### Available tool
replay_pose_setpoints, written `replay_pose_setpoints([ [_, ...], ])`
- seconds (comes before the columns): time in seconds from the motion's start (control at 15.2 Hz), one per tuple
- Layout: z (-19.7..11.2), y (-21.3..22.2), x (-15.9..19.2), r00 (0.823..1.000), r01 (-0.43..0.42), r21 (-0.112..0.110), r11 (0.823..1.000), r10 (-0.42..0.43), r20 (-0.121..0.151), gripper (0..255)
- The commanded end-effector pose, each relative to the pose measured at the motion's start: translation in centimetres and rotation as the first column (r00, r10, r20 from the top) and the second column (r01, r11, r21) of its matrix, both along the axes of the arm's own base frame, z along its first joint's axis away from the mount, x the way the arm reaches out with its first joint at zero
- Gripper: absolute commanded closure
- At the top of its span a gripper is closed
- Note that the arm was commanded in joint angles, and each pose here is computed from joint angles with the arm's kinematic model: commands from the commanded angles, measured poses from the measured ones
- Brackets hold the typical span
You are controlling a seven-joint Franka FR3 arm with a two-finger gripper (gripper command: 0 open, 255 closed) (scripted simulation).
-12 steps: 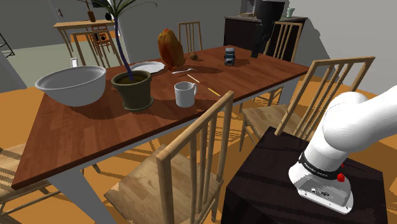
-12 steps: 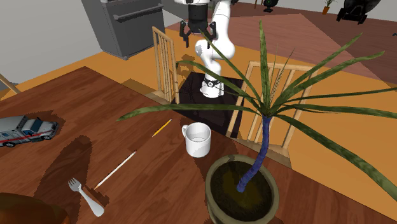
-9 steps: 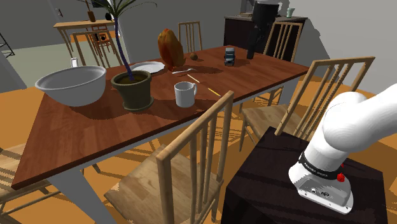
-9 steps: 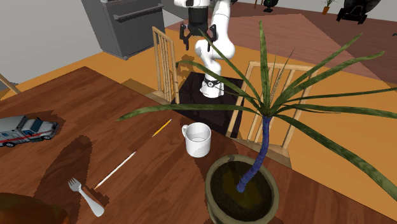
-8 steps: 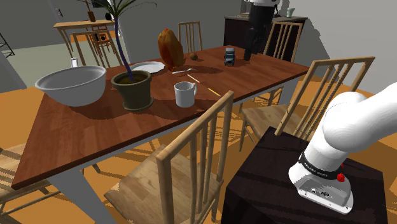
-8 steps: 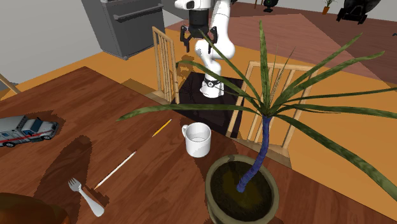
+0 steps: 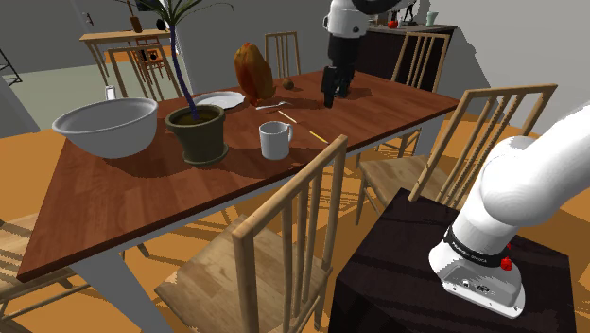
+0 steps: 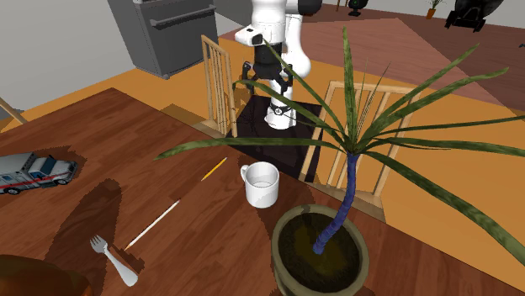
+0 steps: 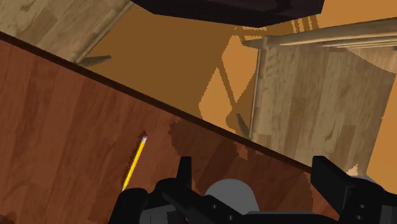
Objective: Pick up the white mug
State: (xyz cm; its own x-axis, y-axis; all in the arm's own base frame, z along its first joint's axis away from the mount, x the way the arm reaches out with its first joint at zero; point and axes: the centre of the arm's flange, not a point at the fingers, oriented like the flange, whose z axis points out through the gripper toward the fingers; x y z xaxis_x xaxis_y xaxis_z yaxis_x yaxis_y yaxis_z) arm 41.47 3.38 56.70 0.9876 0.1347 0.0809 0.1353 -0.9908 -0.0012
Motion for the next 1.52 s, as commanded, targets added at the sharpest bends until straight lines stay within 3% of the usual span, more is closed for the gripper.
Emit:
replay_pose_setpoints([
  [0.0,-1.1,0.8,2.3,1.0,-0.003,-0.001,1.0,0.003,0.002,0],
  [1.12,-11.7,9.2,20.1,1.0,-0.031,-0.012,0.999,0.031,0.001,0],
  [1.45,-14.3,9.2,20.1,1.0,-0.031,-0.012,0.999,0.031,0.001,0],
])
